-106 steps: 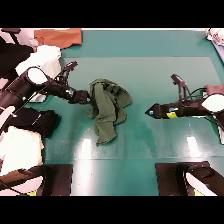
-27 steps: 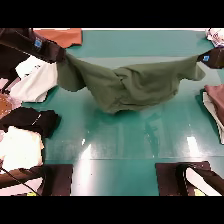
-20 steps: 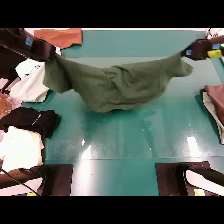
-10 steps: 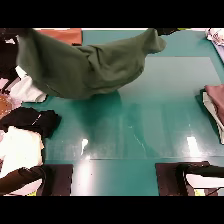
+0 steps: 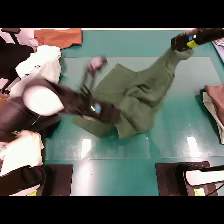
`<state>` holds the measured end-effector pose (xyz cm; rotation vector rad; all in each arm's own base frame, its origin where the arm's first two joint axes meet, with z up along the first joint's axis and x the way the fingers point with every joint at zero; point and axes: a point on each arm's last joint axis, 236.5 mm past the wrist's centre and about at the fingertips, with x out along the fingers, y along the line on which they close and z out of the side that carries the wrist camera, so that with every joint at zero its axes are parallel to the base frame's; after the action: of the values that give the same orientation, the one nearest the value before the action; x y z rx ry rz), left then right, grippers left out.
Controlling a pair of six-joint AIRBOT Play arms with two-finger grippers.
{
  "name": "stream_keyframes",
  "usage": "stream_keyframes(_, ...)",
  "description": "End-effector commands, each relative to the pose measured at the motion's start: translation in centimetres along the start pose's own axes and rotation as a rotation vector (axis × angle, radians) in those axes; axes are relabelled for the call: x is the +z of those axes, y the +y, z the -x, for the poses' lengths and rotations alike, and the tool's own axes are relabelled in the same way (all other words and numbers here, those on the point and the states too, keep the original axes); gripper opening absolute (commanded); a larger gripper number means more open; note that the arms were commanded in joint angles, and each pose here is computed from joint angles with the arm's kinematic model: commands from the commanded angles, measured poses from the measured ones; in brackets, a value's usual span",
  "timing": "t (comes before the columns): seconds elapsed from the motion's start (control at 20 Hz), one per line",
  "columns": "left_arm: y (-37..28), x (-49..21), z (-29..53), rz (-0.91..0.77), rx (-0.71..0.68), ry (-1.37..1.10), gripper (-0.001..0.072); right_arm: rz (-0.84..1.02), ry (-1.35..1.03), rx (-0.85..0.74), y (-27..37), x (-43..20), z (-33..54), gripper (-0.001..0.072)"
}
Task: Fold the shirts.
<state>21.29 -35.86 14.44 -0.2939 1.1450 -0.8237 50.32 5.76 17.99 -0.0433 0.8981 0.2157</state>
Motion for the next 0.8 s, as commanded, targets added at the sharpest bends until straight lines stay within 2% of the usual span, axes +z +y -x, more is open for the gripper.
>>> stream_keyframes(0.0, 2.0, -4.3, -7.0, 0.226, -0.115, -0.039, 0.0026, -0.126, 0.202, -0.002, -2.7, -4.7, -3.8, 0.0023)
stream_keyframes(0.05, 2.3, -4.6, -7.4, 0.220, -0.118, -0.050, 0.0102, -0.148, 0.253, -0.017, -3.3, -6.0, -4.8, 0.0047)
stream_keyframes(0.15, 1.9, -4.4, -7.3, 0.206, -0.127, -0.056, 0.0650, -0.182, 0.351, -0.111, -5.6, -8.4, -6.0, 0.0263)
stream_keyframes(0.2, 1.3, -3.7, -6.9, 0.160, -0.139, -0.072, 0.0705, -0.189, 0.375, -0.165, -6.7, -9.1, -6.0, 0.0267)
stream_keyframes(0.3, -0.2, -0.6, -5.0, 0.008, -0.156, -0.133, 0.0706, -0.208, 0.372, -0.276, -9.6, -9.2, -4.5, 0.0282)
stream_keyframes(0.35, 0.1, 1.8, -3.3, -0.068, -0.121, -0.175, 0.0705, -0.226, 0.361, -0.307, -10.6, -9.2, -3.3, 0.0404)
stream_keyframes(0.4, 1.5, 4.4, -1.4, -0.121, -0.053, -0.217, 0.0705, -0.252, 0.356, -0.314, -11.1, -9.3, -1.8, 0.0557)
stream_keyframes(0.45, 4.0, 7.3, 1.1, -0.145, 0.048, -0.268, 0.0706, -0.283, 0.368, -0.317, -11.3, -9.8, -0.1, 0.0643)
stream_keyframes(0.55, 10.0, 11.2, 5.9, -0.105, 0.229, -0.335, 0.0706, -0.332, 0.395, -0.302, -11.0, -11.0, 2.9, 0.0669)
stream_keyframes(0.75, 21.5, 11.0, 10.3, 0.032, 0.485, -0.276, 0.0706, -0.364, 0.365, -0.160, -8.0, -13.8, 4.6, 0.0686)
